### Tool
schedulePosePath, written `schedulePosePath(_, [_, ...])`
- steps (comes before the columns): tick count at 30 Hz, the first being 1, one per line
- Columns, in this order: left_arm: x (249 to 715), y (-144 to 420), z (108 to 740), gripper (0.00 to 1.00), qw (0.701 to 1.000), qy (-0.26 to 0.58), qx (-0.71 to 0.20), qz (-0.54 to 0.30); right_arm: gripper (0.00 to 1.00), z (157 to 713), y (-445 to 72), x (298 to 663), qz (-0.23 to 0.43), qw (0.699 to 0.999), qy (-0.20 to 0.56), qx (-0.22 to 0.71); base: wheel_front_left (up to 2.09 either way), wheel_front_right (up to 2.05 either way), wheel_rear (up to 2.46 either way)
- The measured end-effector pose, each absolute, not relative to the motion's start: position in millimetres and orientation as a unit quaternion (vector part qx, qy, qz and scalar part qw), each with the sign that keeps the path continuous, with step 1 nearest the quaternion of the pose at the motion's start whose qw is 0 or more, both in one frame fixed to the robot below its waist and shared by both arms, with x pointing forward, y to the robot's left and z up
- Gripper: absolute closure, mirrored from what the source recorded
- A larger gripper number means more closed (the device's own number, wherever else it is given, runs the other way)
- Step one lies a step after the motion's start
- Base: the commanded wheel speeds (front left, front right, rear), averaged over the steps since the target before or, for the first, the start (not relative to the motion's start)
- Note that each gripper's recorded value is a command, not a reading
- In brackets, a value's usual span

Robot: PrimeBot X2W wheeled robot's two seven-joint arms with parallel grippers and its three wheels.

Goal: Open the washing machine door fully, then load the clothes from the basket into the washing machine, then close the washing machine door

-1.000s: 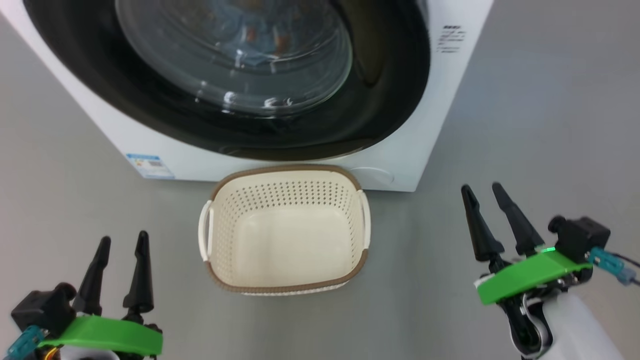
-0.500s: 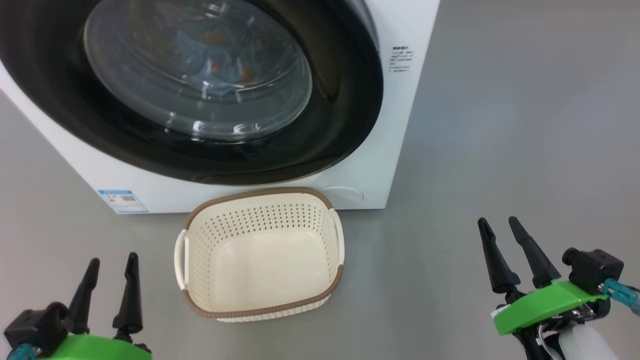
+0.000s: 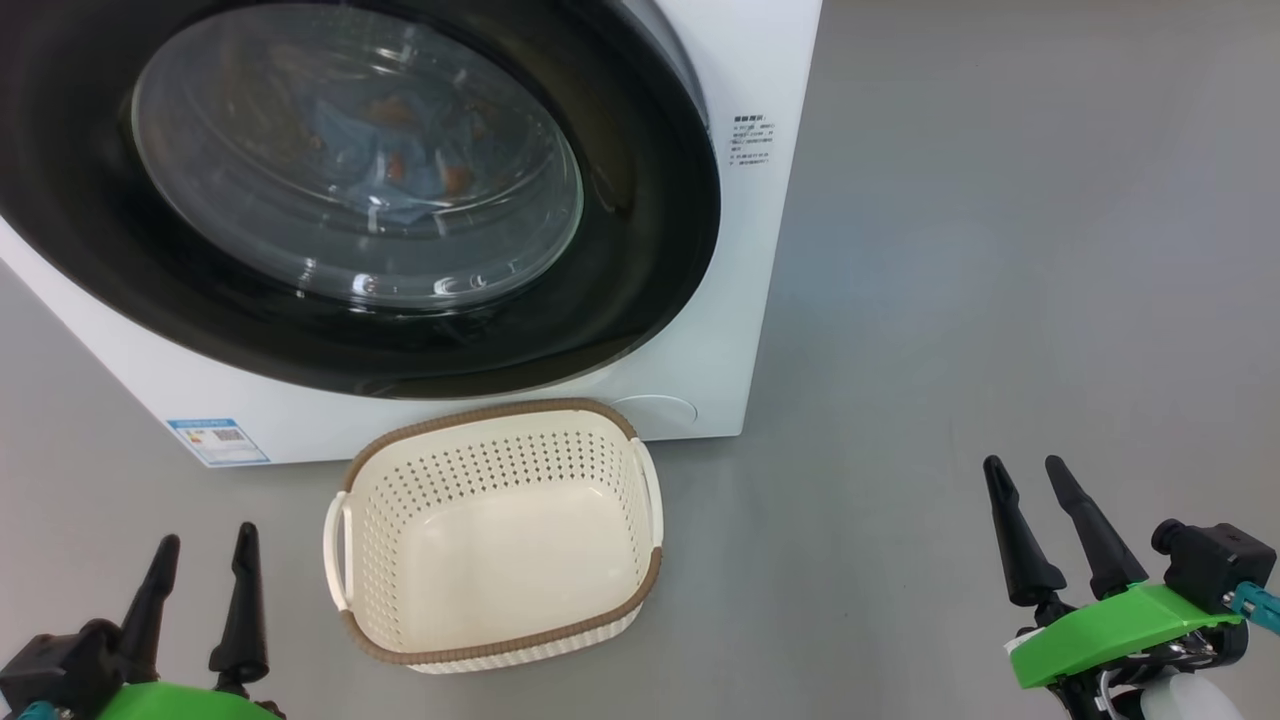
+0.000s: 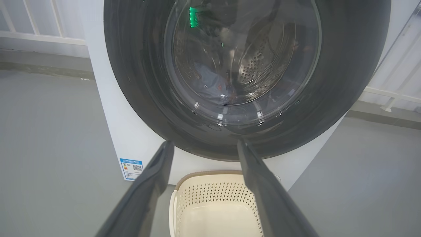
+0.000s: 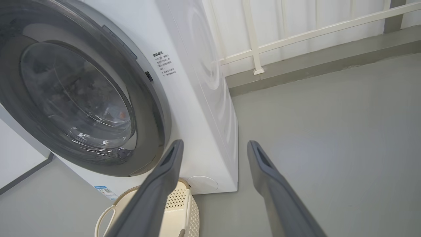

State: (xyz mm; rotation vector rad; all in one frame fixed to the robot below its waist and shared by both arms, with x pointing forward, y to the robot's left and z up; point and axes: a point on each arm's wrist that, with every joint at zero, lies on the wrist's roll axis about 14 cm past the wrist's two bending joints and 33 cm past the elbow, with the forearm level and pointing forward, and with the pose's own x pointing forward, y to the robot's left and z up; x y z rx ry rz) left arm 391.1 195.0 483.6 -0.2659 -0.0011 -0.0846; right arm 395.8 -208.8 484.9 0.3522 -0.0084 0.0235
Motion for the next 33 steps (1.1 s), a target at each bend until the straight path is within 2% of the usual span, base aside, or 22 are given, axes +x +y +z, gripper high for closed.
schedulePosePath(23, [390,198,482,0.0,0.993,0.0,-0.114,-0.038,0.0,482,-213,391,0.003,0.984,-0.003,0.177,0.0,0.0,0.0])
schedulePosePath(24, [390,199,482,1.0,0.993,0.001,-0.114,-0.037,1.0,482,-213,391,0.003,0.984,-0.002,0.177,0.0,0.0,0.0])
schedulePosePath(33, [376,179,449,1.0,0.986,0.053,-0.153,-0.033,1.0,449,-206,378,-0.014,0.978,0.048,0.204,0.0,0.0,0.0])
